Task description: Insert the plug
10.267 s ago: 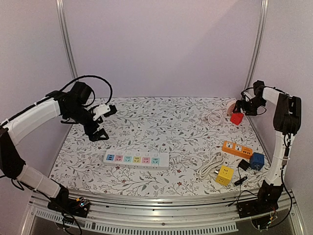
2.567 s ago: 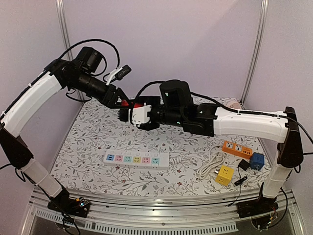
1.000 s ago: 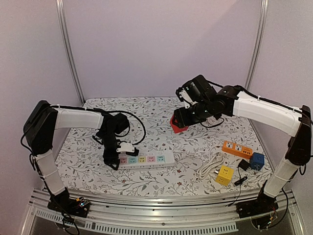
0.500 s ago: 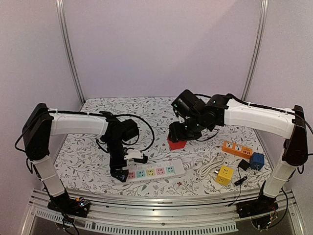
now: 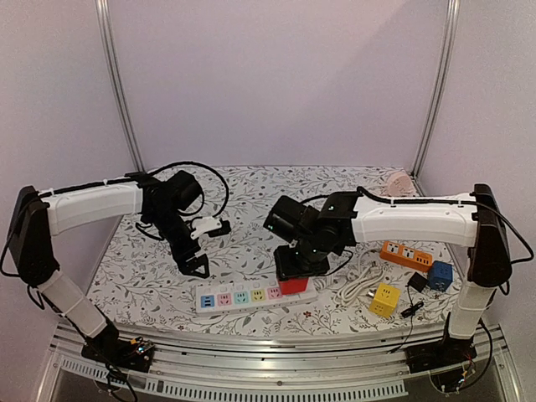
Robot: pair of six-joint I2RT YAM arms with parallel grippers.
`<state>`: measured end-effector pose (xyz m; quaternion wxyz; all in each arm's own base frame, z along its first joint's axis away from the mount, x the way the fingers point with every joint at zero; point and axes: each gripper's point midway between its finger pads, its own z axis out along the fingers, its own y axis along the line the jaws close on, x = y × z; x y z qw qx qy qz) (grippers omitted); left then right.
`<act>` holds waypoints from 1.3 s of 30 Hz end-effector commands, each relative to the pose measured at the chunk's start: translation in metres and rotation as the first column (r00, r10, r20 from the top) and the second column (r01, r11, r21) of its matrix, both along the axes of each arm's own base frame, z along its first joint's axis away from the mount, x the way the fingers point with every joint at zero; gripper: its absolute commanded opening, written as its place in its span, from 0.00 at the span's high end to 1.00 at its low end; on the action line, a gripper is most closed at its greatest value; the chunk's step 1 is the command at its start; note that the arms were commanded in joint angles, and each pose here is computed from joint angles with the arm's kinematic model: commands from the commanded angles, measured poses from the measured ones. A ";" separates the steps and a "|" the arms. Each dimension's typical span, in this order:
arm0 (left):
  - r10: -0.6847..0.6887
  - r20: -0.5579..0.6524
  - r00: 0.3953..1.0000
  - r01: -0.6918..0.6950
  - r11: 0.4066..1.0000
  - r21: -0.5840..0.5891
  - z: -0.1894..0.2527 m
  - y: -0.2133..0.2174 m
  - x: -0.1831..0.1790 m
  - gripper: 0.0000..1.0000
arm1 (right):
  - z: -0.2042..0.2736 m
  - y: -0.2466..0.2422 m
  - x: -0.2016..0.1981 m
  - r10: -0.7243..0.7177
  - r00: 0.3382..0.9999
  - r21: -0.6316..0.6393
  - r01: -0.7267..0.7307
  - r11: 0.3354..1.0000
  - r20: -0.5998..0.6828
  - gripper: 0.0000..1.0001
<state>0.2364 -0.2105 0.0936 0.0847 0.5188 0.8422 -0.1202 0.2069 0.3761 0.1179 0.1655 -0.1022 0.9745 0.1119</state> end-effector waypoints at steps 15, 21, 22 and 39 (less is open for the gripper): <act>0.081 0.118 0.990 -0.070 0.993 -0.092 0.014 0.002 0.012 0.00 | -0.005 -0.010 0.004 -0.114 0.987 -0.105 0.126 0.986 0.115 1.00; 0.077 0.122 0.990 -0.067 0.995 -0.080 0.013 0.004 0.012 0.01 | -0.013 0.002 -0.002 -0.098 0.993 -0.064 0.103 0.993 0.072 1.00; 0.076 0.119 0.990 -0.067 0.995 -0.080 0.012 0.004 0.011 0.00 | -0.015 0.005 -0.003 -0.092 0.994 -0.055 0.096 0.994 0.062 1.00; 0.071 0.111 0.991 -0.063 0.995 -0.071 0.009 0.005 0.011 0.00 | -0.042 -0.010 -0.014 -0.035 0.999 -0.157 0.035 0.987 -0.001 1.00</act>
